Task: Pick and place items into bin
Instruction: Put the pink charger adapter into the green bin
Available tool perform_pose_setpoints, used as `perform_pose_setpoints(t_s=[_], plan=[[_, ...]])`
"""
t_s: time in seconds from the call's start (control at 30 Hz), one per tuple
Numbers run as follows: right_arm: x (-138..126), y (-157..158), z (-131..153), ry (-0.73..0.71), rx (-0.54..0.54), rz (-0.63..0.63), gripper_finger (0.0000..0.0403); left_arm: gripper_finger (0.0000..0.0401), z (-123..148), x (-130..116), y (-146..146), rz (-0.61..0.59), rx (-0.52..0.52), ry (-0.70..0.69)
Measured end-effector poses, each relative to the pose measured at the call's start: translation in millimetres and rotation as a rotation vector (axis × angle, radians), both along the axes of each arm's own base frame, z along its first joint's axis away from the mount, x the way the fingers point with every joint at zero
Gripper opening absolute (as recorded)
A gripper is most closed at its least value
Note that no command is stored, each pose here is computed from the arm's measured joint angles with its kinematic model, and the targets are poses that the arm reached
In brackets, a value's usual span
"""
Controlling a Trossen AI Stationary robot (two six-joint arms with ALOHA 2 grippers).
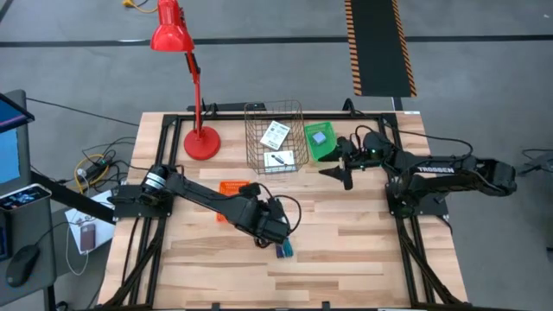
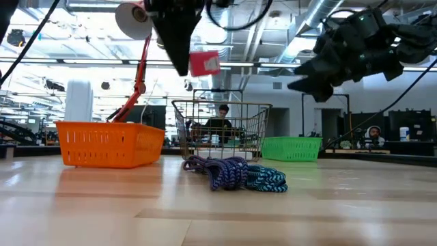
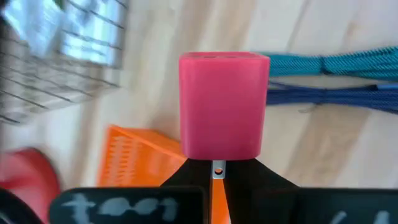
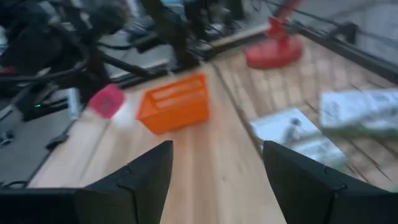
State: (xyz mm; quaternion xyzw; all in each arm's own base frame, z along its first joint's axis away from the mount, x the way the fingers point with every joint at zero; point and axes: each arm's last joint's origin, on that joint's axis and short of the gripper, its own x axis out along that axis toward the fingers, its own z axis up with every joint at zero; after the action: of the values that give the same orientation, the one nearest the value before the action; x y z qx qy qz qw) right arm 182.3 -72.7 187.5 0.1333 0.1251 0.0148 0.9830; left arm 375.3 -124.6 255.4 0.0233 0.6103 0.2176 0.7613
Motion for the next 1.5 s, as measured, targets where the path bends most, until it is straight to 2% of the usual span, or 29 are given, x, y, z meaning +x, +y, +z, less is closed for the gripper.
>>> perform_pose_setpoints(t_s=[0.13, 0.4, 0.63, 0.83, 1.13, 1.37, 1.5], plan=[[5.0, 9.2, 6.1, -0.063, -0.043, 0.059, 0.0244, 0.0001, 13.2, -1.1, 3.4, -0.048, 0.086, 0.009], [11.6, 25.5, 18.6, -0.192, -0.102, 0.147, 0.0244, 0.0003, 18.4, 4.4, 15.3, -0.113, 0.126, 0.024], [15.3, 44.5, 19.4, -0.23, -0.233, 0.264, 0.0244, 0.0003, 18.4, 6.8, 22.7, -0.141, 0.134, 0.043], [16.6, 61.2, 14.5, -0.232, -0.413, 0.375, 0.0244, 0.0003, 18.8, 8.1, 25.4, -0.138, 0.154, 0.036], [19.7, 68.8, 14.9, -0.203, -0.59, 0.2, 0.0245, 0.0003, 19.3, 11.2, 25.3, -0.142, 0.175, 0.002], [28.5, 74.6, 6.9, -0.206, -0.674, 0.217, 0.0245, 0.0004, 19.5, 14.4, 29.6, -0.14, 0.176, -0.013], [38.9, 74.1, 0.7, -0.183, -0.687, 0.2, 0.0245, 0.0004, 19.6, 16.0, 32.5, -0.143, 0.177, -0.016]])
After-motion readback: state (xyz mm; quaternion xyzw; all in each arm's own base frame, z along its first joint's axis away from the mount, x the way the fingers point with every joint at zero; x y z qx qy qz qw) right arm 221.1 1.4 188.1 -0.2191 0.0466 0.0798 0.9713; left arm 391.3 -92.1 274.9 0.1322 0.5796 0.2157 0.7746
